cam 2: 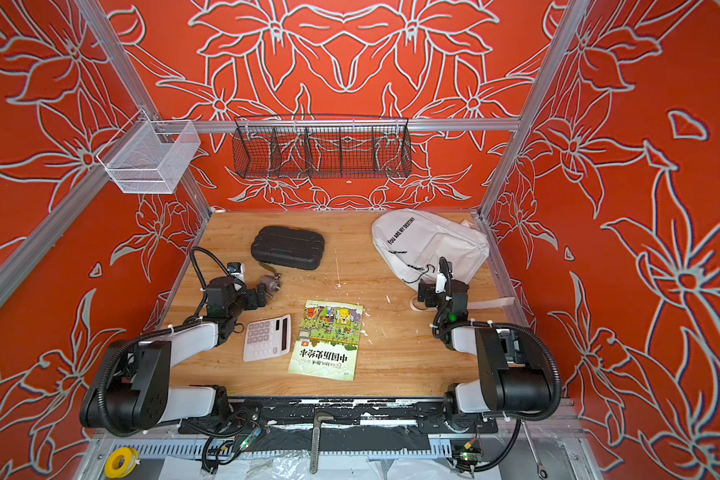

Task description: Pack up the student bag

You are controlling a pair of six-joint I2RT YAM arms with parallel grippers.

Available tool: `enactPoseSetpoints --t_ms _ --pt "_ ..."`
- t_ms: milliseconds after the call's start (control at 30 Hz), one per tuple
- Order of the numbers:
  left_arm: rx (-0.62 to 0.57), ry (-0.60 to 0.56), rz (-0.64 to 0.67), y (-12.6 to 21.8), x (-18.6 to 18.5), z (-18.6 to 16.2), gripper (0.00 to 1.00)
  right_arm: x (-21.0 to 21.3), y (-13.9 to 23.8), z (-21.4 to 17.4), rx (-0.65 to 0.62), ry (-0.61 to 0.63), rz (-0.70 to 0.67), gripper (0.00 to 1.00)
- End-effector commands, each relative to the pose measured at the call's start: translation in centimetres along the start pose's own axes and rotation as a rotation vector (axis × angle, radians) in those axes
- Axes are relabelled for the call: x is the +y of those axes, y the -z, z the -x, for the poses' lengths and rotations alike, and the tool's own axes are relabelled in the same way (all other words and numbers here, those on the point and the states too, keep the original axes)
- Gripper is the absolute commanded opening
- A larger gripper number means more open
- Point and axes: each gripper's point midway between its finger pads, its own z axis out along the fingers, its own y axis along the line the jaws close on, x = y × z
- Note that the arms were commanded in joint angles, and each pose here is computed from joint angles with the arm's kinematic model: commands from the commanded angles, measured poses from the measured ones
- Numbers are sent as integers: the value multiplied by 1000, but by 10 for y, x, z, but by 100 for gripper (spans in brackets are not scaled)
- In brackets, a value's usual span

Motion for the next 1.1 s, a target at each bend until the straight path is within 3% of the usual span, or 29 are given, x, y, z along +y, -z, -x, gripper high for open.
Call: enactPoseSetpoints --t_ms 0,267,467,667,833,1067 --pt "-26 -6 -10 -1 -1 11 97 -1 0 8 -16 11 -12 97" --pt "5 36 59 35 1 60 99 -1 29 50 -4 -25 -12 95" --pt "-144 19 -42 86 -37 113 95 32 38 79 110 -129 142 86" --pt "-166 -29 -200 100 -106 142 94 89 3 93 310 -107 255 84" --pt "-144 -166 -308 98 -167 144 95 152 -44 89 494 -92 373 79" --pt "-142 -247 -384 94 -208 150 96 192 -92 66 644 -114 402 74"
